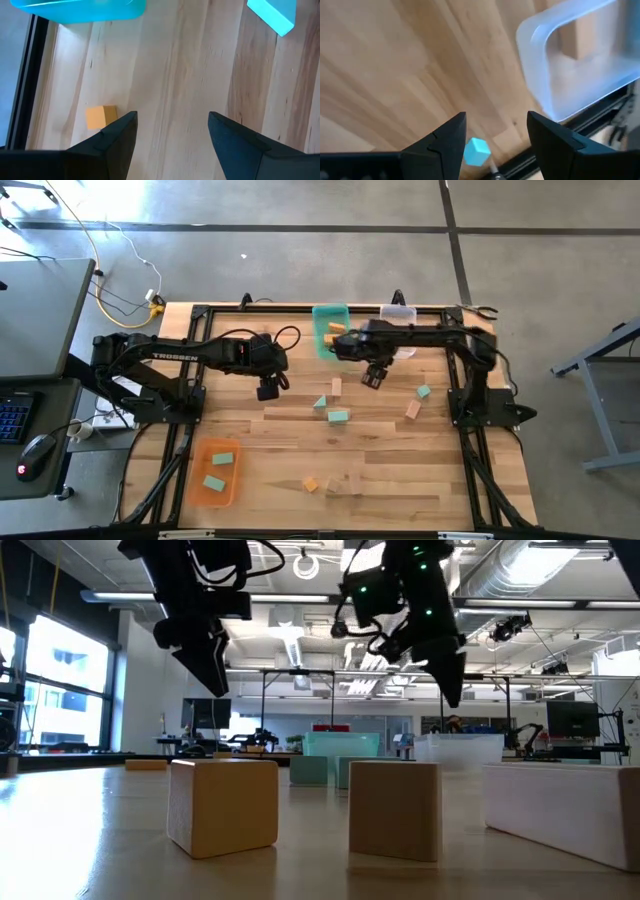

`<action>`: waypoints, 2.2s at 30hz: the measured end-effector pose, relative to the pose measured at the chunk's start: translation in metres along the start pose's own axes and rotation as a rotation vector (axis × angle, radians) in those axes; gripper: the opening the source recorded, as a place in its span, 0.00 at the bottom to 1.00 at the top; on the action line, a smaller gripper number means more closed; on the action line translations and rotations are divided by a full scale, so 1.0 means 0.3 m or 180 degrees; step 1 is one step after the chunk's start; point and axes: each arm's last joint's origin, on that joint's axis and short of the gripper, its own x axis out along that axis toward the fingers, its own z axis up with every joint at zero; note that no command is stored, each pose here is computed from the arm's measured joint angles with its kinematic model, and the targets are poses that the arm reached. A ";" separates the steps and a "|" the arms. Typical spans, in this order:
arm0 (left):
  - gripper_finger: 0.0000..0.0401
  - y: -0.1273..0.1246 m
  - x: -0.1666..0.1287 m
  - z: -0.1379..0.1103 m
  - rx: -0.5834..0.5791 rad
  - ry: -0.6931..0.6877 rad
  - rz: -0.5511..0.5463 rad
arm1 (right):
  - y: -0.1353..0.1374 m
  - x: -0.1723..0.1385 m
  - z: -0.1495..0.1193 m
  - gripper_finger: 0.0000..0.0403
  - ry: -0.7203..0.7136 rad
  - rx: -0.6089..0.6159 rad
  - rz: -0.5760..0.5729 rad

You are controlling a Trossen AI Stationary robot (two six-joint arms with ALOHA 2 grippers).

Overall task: Sort & place blocks by color
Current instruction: Put the light blue block into the orange bin

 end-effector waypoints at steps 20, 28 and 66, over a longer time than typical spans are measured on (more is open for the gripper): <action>0.58 -0.006 -0.003 -0.039 -0.0261 0.0378 -0.0123 | 0.100 0.126 -0.217 0.49 -0.1205 0.0316 0.1227; 0.58 -0.010 -0.007 -0.064 -0.0306 0.0630 -0.0212 | 0.170 0.119 -0.184 0.49 -0.1935 -0.0098 0.1641; 0.58 -0.034 -0.017 -0.085 -0.0432 0.0864 -0.0499 | 0.221 -0.227 -0.121 0.49 -0.4000 -0.1322 0.1445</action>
